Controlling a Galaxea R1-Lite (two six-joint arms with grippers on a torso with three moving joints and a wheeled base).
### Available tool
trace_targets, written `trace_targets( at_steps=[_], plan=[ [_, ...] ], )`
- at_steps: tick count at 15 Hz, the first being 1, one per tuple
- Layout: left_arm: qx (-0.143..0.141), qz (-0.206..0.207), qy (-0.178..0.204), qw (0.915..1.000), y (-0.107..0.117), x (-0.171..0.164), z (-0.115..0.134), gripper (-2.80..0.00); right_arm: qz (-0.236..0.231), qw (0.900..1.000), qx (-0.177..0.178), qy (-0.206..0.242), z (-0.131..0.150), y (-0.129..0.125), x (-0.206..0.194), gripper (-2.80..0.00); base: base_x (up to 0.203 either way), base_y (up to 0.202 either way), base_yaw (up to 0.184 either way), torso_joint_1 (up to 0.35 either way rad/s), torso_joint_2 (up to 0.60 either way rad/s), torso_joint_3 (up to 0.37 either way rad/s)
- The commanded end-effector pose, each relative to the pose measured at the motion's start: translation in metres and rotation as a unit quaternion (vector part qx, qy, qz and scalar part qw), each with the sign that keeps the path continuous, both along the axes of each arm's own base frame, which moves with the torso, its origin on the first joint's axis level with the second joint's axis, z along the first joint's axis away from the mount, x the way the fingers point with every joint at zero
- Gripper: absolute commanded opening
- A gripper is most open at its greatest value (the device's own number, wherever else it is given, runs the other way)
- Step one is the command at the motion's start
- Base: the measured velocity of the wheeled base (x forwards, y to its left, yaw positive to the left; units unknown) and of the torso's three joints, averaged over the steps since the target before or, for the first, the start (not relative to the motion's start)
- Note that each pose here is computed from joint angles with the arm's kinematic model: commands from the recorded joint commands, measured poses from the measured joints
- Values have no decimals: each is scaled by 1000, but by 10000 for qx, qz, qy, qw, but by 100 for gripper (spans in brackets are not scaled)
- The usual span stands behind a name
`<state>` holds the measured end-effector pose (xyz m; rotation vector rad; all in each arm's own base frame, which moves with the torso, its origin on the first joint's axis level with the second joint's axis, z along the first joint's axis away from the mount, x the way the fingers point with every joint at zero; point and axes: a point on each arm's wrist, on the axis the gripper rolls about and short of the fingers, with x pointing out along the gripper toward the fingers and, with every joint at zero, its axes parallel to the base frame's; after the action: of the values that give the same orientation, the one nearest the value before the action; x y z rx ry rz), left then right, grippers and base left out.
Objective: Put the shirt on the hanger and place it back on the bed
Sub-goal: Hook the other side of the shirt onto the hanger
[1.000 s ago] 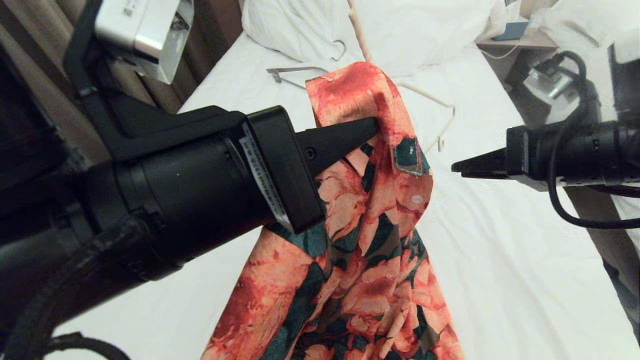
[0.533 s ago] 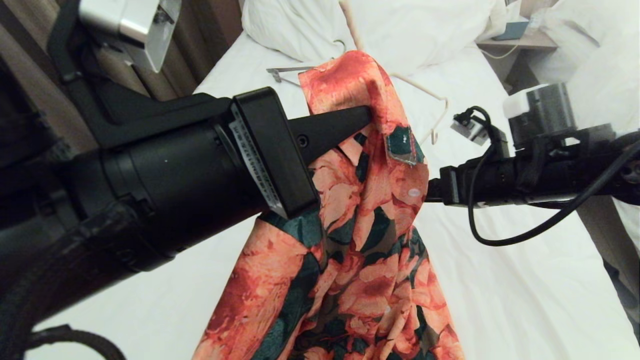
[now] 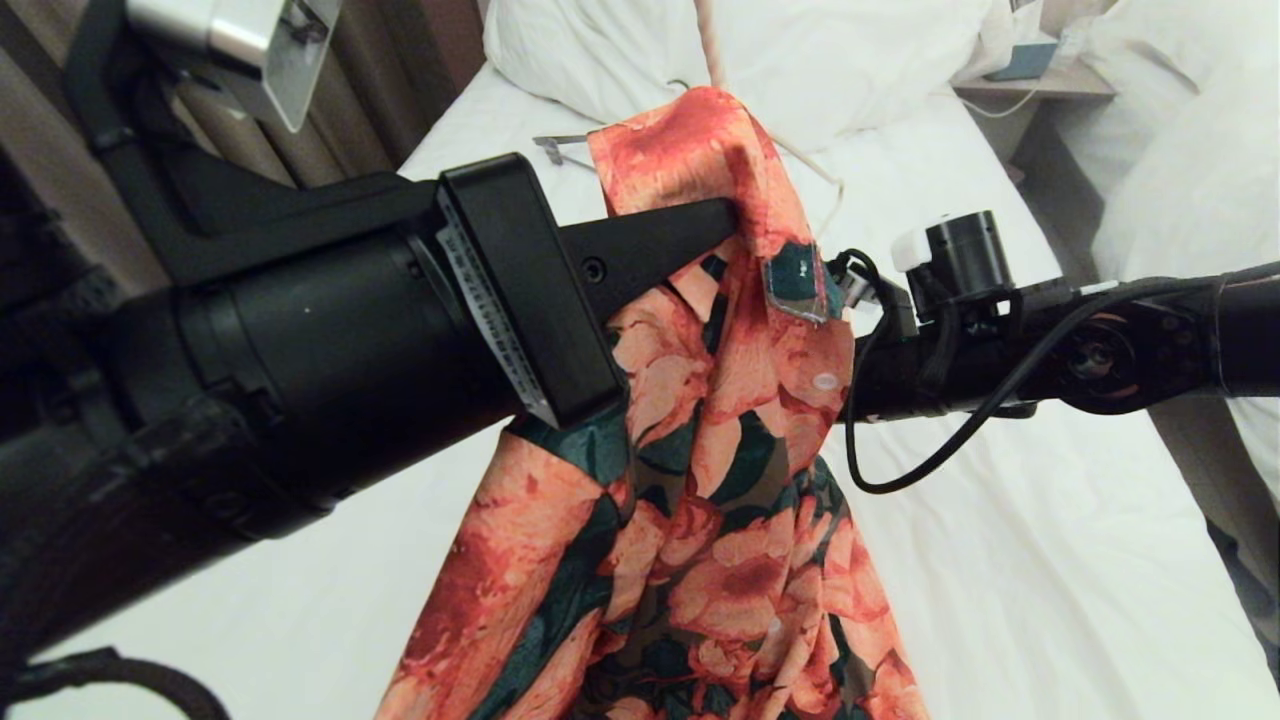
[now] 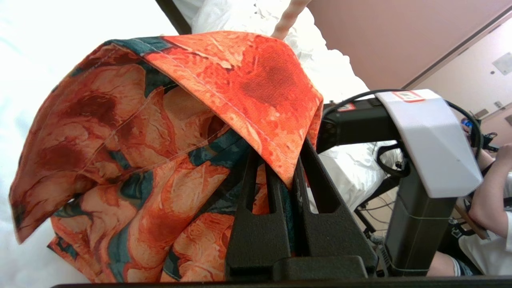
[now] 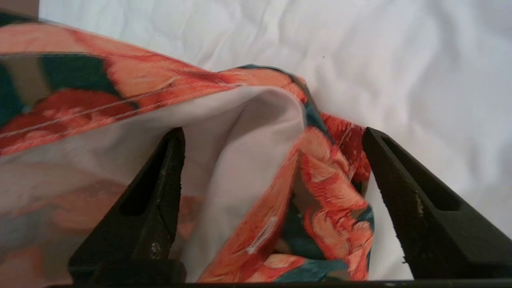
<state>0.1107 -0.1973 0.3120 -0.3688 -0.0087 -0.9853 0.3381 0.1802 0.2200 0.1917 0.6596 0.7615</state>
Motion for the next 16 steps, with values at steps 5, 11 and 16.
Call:
trace_targets(
  at_steps=[5, 11, 16],
  plan=[
    [-21, 3, 0, 10000, 0, 0, 0, -280, 168, 9998, -12, 53, -6, 12, 1, -280, 0, 0, 0, 0, 0, 0],
    [-14, 3, 4, 10000, 0, 0, 0, -280, 170, 9998, -14, 114, -8, 12, 0, -280, 0, 0, 0, 0, 0, 0],
    [82, 53, 67, 9999, 1, 2, 1, -280, -532, 9966, 568, 284, 3, -11, 12, -280, 0, 0, 0, 0, 0, 0]
  ],
)
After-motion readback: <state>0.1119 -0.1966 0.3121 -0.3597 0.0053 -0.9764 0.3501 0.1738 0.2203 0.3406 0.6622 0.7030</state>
